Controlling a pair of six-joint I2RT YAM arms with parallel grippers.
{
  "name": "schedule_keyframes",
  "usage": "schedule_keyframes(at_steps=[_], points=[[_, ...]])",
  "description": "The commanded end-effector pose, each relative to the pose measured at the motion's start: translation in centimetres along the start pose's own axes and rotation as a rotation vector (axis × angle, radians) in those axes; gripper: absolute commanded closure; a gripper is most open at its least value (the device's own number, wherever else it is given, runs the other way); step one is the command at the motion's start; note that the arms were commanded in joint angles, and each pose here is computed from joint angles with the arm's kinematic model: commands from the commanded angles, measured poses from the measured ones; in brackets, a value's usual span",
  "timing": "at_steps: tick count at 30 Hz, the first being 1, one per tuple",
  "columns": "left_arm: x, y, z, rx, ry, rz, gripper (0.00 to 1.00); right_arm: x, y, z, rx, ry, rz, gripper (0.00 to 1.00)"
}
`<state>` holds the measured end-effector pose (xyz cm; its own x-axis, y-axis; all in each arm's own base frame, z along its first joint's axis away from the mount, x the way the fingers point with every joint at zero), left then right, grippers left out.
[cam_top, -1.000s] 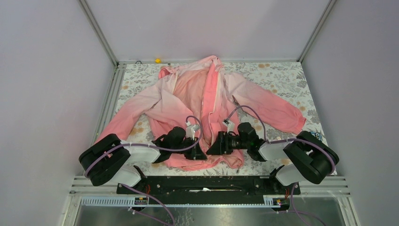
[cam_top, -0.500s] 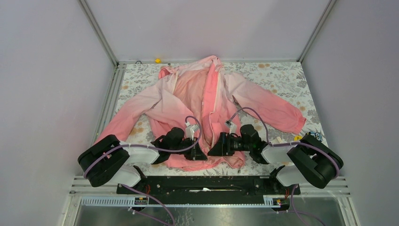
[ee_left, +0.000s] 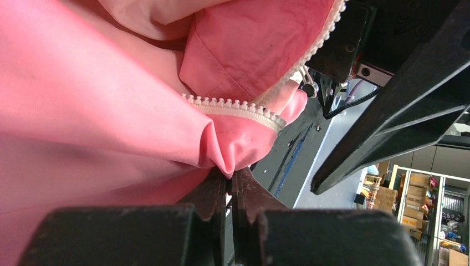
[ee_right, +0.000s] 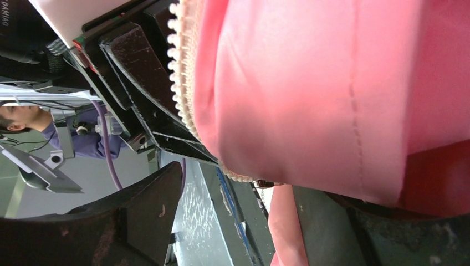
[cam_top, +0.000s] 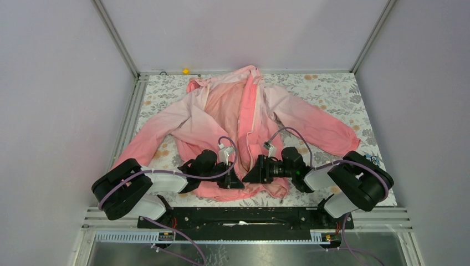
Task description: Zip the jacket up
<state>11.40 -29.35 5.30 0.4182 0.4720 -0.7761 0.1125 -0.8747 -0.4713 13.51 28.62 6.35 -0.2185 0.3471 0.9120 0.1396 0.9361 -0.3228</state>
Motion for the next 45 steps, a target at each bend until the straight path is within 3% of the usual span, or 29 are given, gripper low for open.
schedule_keyframes(at_steps=[1,32,41,45], points=[[-1.5,-0.1,-0.8,-0.025,0.036,0.073,1.00,1.9,0.0,-0.1,0.000,-0.022,-0.080,0.23],[-1.3,0.3,-0.7,-0.010,0.029,0.068,1.00,3.2,-1.9,0.4,0.008,-0.055,-0.030,0.29],[-1.3,0.3,-0.7,-0.008,0.028,0.068,1.00,3.3,-1.5,-0.3,-0.016,-0.021,-0.025,0.43],[-1.3,0.3,-0.7,-0.007,0.030,0.069,1.00,3.1,-1.4,-0.4,-0.017,-0.008,-0.017,0.44]])
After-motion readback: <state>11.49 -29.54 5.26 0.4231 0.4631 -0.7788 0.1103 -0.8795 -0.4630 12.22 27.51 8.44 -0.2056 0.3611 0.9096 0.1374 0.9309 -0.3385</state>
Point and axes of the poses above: each gripper's point midway between its finger pads, its own y axis out along the fingers, its own x axis along the line the jaws close on, z = x × y, the point moved 1 cm from there along -y, back along the fingers, and after that the axes turned 3 degrees about y, right-handed, at the moved point
